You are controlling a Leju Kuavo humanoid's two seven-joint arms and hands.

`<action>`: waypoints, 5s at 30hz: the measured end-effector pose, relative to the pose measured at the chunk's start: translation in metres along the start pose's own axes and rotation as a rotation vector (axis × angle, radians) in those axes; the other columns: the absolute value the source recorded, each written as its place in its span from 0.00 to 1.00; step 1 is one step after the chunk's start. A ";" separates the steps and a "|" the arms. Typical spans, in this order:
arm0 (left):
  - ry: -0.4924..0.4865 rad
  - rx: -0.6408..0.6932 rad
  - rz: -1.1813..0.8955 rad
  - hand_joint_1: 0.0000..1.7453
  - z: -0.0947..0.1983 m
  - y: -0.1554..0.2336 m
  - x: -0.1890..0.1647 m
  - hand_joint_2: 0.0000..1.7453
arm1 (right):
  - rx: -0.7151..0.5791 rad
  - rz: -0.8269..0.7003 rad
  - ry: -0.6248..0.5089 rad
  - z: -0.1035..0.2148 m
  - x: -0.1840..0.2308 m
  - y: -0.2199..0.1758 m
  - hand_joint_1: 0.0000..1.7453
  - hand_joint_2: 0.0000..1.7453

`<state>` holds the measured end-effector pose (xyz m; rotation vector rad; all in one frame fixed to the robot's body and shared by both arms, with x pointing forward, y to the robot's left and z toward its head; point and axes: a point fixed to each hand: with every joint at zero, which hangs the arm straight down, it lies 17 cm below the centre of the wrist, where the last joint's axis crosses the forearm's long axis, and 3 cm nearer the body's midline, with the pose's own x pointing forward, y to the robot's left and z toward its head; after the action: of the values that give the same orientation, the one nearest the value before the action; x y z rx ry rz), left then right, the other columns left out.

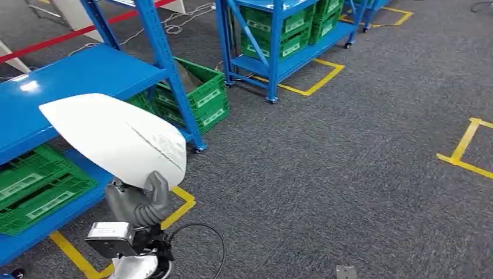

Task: Take the parts from the cabinet and place them on the table.

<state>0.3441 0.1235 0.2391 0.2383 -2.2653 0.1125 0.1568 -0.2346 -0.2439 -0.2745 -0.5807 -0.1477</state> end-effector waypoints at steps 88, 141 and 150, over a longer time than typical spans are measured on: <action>0.067 0.018 0.036 1.00 0.008 0.020 -0.014 1.00 | -0.123 -0.334 0.033 -0.007 0.002 -0.029 0.00 0.00; 0.160 -0.011 -0.006 1.00 0.034 0.031 -0.048 1.00 | -0.265 -0.248 0.296 0.004 -0.059 -0.057 0.00 0.00; 0.044 -0.020 -0.010 1.00 0.004 0.033 -0.024 1.00 | -0.243 -0.273 0.257 -0.004 -0.046 -0.059 0.00 0.00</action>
<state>0.3494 0.1580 0.2187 0.2342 -2.2201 0.0886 0.1085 -0.2894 -0.2603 -0.4048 -0.3411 -0.5120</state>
